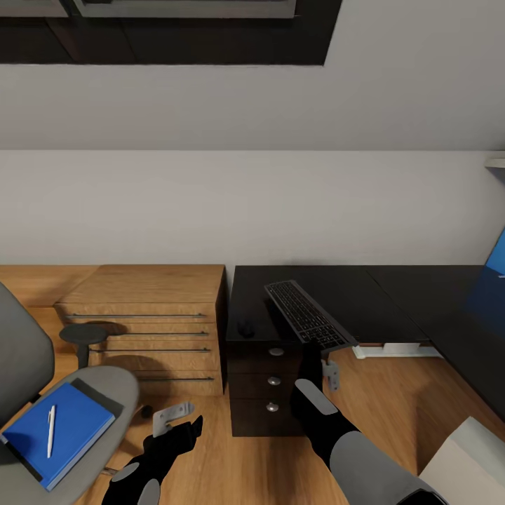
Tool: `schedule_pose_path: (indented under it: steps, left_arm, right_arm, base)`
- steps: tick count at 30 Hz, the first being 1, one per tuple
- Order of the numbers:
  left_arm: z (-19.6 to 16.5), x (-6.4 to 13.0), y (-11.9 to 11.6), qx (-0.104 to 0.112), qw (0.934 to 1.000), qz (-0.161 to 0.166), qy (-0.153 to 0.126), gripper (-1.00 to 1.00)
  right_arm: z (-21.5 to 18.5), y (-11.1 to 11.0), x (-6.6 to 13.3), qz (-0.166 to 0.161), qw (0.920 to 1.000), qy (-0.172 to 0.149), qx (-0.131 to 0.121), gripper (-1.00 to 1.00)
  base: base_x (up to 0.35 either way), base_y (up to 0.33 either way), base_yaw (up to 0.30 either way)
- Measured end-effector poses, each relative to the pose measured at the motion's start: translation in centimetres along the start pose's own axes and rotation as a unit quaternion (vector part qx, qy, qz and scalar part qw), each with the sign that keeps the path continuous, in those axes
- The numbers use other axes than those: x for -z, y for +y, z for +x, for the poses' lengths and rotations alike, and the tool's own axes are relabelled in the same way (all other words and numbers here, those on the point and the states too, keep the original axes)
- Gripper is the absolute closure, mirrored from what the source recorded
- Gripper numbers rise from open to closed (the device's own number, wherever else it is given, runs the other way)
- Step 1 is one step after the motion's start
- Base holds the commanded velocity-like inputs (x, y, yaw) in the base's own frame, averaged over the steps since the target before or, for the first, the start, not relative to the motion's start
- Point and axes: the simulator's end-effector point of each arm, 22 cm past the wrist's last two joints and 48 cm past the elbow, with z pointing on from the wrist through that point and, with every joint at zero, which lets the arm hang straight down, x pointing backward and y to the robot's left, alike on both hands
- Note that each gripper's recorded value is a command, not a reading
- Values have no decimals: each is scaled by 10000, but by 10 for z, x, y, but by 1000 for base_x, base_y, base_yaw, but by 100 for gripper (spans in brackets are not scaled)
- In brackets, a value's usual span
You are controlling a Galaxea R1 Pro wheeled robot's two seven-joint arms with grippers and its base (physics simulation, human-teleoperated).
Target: In the bedroom, organize the workspace by keeping the computer under the desk, ensuring the monitor is on the desk, placing the keyboard on the desk next to the monitor, placing the mouse on the desk next to the keyboard, moving the folder from the swivel chair onto the desk next to the mouse, stacking the notebook on top of the folder with the pen on top of the notebook, and positioning the swivel chair next to the desk.
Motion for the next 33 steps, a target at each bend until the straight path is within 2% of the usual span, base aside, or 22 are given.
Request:
schedule_pose_path:
  steps: [3,4,22,33]
  left_arm:
    - [0,0,0,0,10000,0,0,-100]
    - [0,0,0,0,10000,0,0,-100]
    - [3,-1,1,-1,10000,-9,34,-100]
    - [5,-2,1,-9,10000,-16,59,-100]
  right_arm:
    - [0,0,0,-2,10000,-3,-2,100]
    - [0,0,0,-2,10000,-2,-4,-100]
    - [0,1,0,-25,10000,-2,12,-100]
    - [0,1,0,-13,10000,-1,14,-100]
  base:
    - [0,0,0]
    - [0,0,0]
    - [-1,0,0]
    - [-173,-9,0]
